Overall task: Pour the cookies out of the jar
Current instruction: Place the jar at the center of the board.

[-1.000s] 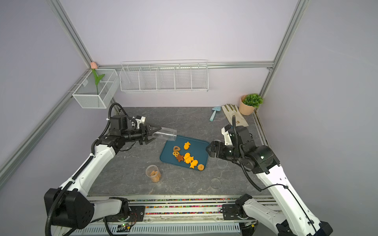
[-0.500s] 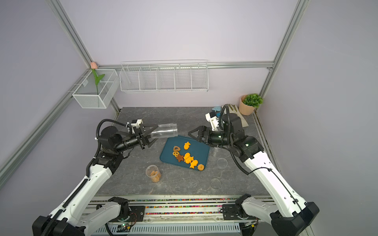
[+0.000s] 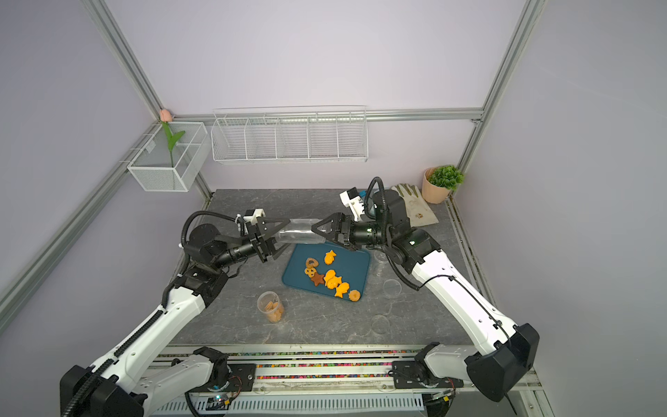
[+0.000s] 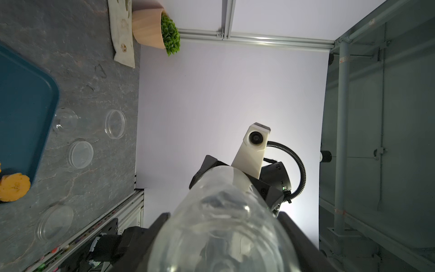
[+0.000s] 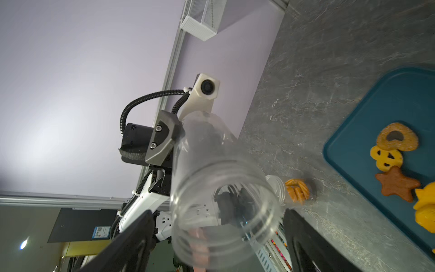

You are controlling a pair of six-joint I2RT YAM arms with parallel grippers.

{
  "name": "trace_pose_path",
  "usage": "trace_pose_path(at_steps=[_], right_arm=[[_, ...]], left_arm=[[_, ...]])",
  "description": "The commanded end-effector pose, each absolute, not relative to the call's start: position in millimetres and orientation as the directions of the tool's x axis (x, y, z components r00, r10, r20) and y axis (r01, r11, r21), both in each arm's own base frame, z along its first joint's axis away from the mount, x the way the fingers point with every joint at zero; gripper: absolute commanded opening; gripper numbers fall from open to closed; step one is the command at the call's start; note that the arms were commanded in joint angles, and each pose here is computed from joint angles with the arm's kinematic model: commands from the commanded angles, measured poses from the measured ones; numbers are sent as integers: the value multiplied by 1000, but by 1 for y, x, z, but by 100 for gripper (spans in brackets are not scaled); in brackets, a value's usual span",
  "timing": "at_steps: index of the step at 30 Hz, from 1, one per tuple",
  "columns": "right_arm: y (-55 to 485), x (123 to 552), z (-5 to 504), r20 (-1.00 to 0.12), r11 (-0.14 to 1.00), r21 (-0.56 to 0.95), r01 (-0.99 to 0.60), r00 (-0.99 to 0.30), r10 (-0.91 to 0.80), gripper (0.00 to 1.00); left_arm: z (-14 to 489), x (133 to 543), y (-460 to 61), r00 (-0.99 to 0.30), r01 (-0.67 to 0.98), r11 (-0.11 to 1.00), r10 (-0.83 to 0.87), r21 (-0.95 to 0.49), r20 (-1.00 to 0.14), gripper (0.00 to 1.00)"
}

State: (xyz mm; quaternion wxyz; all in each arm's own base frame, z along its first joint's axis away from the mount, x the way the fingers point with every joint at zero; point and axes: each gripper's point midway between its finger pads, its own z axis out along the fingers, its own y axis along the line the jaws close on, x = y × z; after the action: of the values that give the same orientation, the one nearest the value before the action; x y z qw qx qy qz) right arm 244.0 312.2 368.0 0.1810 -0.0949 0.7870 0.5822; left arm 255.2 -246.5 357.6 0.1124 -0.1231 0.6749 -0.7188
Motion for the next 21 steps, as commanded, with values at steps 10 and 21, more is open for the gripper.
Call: trace_pose_path(at_steps=[10, 21], right_arm=[[334, 227, 388, -297, 157, 944, -291, -955, 21, 88], [329, 220, 367, -271, 260, 931, -255, -962, 30, 92]], left_arm=[[382, 244, -249, -960, 48, -107, -278, -993, -16, 68], [374, 237, -250, -968, 36, -85, -250, -996, -14, 67]])
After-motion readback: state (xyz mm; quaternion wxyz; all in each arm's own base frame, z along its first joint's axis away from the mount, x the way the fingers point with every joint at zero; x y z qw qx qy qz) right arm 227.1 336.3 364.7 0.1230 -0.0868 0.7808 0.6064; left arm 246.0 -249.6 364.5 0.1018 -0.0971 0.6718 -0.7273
